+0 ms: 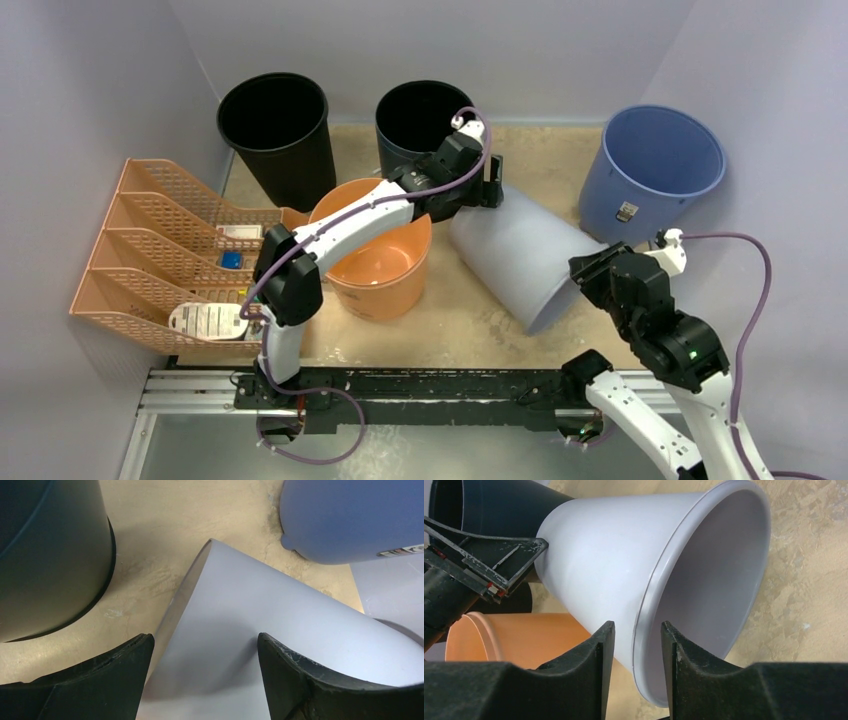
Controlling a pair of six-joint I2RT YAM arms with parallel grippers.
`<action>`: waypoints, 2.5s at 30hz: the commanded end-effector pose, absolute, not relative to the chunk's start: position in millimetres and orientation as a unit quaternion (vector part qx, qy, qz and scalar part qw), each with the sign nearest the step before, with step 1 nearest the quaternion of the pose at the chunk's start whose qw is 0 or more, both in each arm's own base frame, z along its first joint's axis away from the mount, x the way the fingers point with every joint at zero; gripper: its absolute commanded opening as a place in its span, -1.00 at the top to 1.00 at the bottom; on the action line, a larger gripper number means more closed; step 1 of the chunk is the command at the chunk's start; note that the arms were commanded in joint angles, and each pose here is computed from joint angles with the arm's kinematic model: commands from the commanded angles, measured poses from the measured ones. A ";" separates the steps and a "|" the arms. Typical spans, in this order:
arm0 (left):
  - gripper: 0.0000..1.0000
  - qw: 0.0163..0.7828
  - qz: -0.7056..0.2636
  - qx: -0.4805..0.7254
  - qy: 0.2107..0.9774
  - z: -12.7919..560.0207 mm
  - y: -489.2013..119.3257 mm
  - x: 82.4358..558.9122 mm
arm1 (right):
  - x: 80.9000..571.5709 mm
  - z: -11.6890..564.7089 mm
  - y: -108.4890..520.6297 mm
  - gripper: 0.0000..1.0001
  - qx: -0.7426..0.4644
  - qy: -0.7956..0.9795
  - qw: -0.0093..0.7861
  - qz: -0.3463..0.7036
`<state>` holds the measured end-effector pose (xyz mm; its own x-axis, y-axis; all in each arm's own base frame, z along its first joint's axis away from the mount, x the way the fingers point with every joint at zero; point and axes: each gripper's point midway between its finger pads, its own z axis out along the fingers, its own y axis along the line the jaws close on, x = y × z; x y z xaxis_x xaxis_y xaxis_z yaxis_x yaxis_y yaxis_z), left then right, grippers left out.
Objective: Turn the large container upside down
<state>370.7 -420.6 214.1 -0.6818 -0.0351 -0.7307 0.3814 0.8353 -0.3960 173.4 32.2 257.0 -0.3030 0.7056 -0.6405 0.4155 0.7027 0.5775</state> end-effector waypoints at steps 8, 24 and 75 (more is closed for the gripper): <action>-0.54 0.335 -0.329 0.144 0.871 223.0 -404.4 355.0 | 169.6 241.6 34.6 0.50 0.354 0.801 0.458 0.153; -0.54 0.297 -0.478 0.150 0.813 268.2 -432.2 318.3 | 162.3 209.5 41.6 0.76 0.362 0.819 0.418 0.152; -0.55 0.322 -0.568 0.210 0.728 380.1 -457.8 313.2 | 218.2 107.4 121.3 0.76 0.447 0.736 0.355 0.364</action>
<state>319.0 -452.7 372.9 -0.7015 -0.0658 -0.7096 0.6619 0.3089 -0.6830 199.1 108.3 88.6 -0.3894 0.8846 -0.2564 0.4765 0.4317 0.7659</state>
